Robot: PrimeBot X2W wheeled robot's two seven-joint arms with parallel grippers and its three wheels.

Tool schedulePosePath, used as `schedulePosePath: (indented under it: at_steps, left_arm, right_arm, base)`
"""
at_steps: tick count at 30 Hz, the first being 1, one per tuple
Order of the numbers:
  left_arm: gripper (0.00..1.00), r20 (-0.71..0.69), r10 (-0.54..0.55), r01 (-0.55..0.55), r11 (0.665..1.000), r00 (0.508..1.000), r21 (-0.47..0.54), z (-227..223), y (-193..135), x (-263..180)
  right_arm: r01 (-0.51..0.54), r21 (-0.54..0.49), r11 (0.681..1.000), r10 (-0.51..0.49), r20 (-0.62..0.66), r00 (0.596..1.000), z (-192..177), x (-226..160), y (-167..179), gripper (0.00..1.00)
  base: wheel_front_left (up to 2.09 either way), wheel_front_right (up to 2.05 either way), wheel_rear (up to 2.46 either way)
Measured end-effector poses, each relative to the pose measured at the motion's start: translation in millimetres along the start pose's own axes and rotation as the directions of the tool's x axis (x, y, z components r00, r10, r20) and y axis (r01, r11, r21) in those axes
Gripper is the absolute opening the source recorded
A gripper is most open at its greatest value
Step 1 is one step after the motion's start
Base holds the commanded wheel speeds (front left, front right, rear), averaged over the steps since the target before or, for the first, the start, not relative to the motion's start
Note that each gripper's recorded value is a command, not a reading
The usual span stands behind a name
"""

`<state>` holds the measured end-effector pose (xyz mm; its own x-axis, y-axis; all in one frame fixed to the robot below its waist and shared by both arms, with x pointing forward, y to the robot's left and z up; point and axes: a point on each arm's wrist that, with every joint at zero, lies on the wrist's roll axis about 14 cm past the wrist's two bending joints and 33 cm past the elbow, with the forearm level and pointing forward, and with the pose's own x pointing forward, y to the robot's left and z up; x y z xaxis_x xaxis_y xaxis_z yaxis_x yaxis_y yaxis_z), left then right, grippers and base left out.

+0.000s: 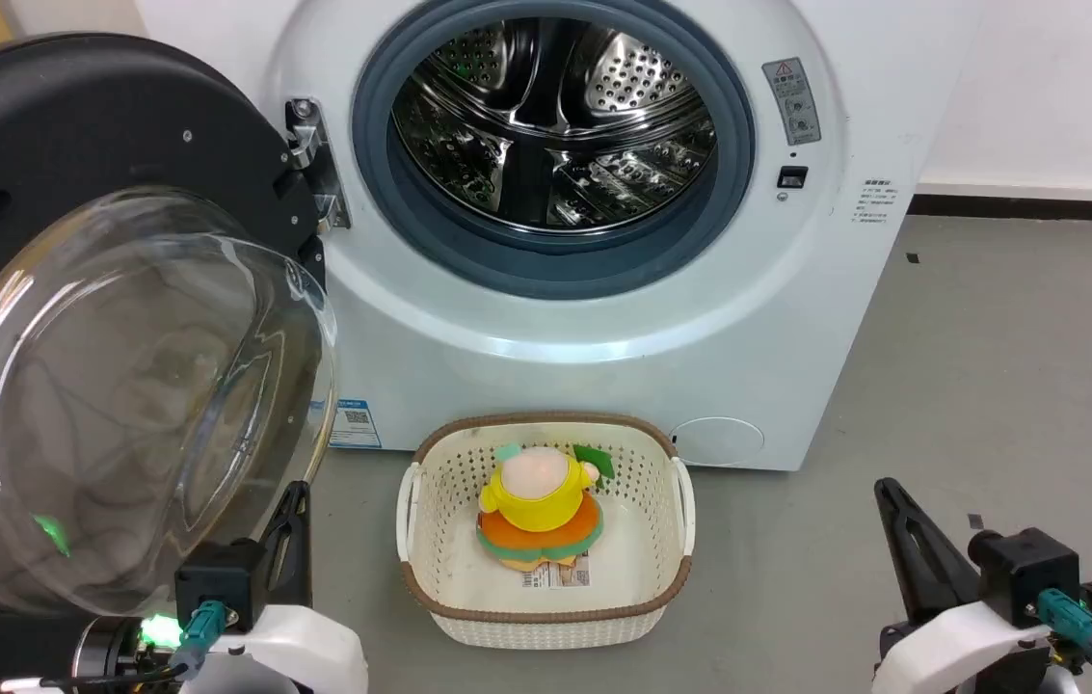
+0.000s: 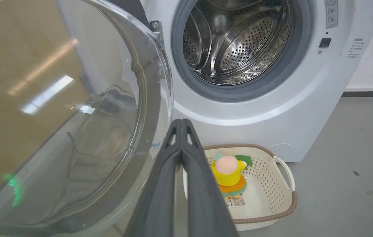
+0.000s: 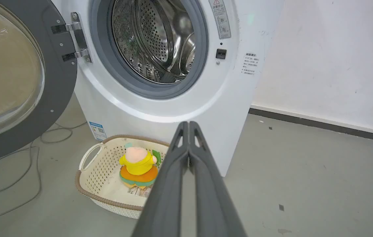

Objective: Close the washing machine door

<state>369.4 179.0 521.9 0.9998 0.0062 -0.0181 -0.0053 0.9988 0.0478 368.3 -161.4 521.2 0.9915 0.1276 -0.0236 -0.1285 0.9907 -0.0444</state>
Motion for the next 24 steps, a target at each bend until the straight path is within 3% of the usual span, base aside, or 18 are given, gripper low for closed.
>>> schedulePosePath:
  at_steps: [12,13,24]
  left_arm:
    - [0.0,0.0,0.0,0.0,1.0,1.0,0.0,0.0,0.1,0.0]
    - [1.0,0.0,0.001,-0.001,1.0,1.0,0.0,0.0,0.2,0.0]
    - [1.0,0.006,-0.004,0.004,1.0,1.0,0.0,-0.1,-2.7,-0.4]
  right_arm:
    - [0.0,0.0,1.0,0.0,0.0,1.0,0.0,0.0,0.1,0.0]
    - [0.0,0.0,1.0,0.0,0.0,1.0,0.0,0.0,0.1,1.0]
    - [-0.001,0.009,1.0,0.001,0.01,1.0,1.0,0.2,0.4,1.0]
  base:
    - [0.0,0.0,0.0]
    - [0.0,0.0,0.0]
    - [0.0,0.0,0.0]
